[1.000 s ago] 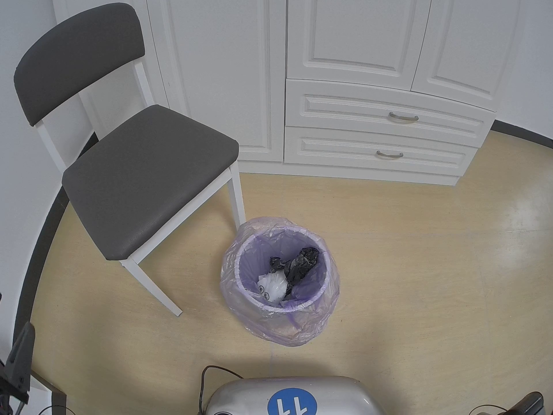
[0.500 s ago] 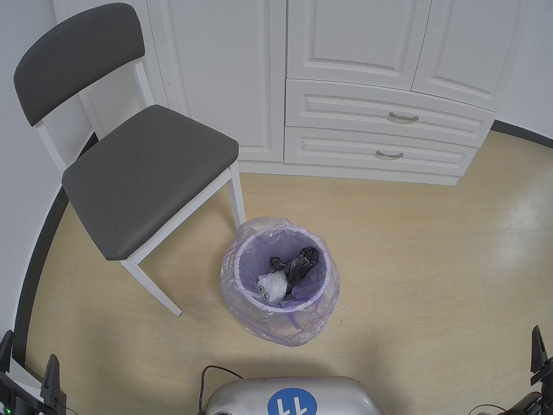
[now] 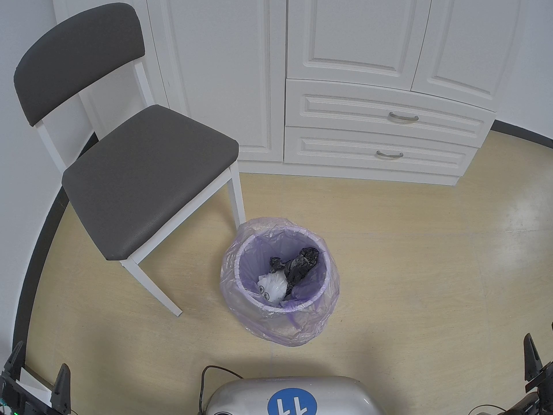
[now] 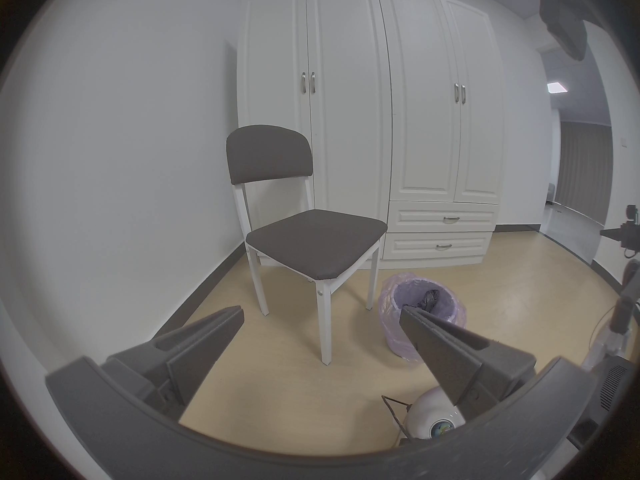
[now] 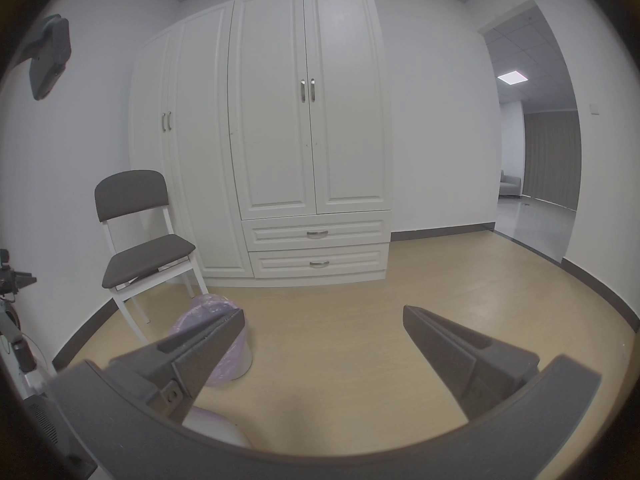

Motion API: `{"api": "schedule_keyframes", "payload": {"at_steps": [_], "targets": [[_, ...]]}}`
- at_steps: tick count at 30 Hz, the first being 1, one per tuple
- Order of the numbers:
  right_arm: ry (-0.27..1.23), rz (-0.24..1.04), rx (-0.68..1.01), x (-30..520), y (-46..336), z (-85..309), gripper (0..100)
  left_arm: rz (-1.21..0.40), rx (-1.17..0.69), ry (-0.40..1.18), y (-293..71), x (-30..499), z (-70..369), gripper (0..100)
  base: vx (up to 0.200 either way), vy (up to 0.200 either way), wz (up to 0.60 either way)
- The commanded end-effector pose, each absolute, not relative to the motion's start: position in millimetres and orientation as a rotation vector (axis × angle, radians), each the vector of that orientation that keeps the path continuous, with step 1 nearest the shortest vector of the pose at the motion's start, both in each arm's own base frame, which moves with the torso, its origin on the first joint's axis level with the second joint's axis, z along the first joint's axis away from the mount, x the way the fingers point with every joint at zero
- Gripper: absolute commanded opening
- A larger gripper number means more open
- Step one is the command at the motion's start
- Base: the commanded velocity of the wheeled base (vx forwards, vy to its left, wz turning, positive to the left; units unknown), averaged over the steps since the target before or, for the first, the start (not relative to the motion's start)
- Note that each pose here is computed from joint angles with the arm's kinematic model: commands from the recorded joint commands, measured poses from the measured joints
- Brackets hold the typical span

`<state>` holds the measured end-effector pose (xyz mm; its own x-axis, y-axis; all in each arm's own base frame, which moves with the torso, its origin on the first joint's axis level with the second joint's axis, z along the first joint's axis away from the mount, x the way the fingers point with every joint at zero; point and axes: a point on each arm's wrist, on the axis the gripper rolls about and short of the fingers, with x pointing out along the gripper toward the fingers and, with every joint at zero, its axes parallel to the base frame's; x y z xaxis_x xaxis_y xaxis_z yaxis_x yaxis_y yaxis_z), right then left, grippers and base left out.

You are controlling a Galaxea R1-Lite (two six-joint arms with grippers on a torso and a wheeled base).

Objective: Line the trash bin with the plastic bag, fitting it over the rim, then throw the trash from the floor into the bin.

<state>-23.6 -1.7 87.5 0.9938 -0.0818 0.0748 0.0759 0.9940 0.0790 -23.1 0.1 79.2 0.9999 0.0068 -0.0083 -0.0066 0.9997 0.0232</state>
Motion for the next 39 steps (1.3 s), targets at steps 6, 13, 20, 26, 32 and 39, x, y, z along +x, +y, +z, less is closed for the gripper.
{"api": "schedule_keyframes", "payload": {"at_steps": [6, 13, 20, 26, 32, 39], "targets": [[-0.052, 0.021, 0.027, -23.1, 0.6, 81.1, 100, 0.001, 0.021, 0.008, -0.1, -23.0, 75.2, 100, 0.0, 0.0, 0.0], [-0.055, 0.02, 0.044, -22.8, 0.6, 81.3, 100, 0.001, 0.015, 0.006, -0.1, -23.0, 75.4, 100, 0.0, 0.0, 0.0], [-0.053, -0.083, 0.068, -23.0, -1.8, 80.7, 100, 0.001, 0.017, 0.006, -0.1, -23.0, 75.4, 100, 0.0, 0.0, 0.0], [-0.05, -0.074, 0.058, -23.0, -1.6, 80.3, 100, 0.001, 0.023, 0.008, -0.1, -23.0, 75.2, 100, 0.0, 0.0, 0.0], [-0.012, -0.029, 0.008, -22.8, -0.5, 76.7, 100, 0.001, 0.023, 0.006, -0.1, -23.0, 75.4, 100, 0.0, 0.0, 0.0], [0.002, -0.002, 0.0, -22.7, 0.0, 75.5, 100, 0.001, 0.023, 0.006, -0.1, -23.0, 75.4, 100, 0.0, 0.0, 0.0]]}}
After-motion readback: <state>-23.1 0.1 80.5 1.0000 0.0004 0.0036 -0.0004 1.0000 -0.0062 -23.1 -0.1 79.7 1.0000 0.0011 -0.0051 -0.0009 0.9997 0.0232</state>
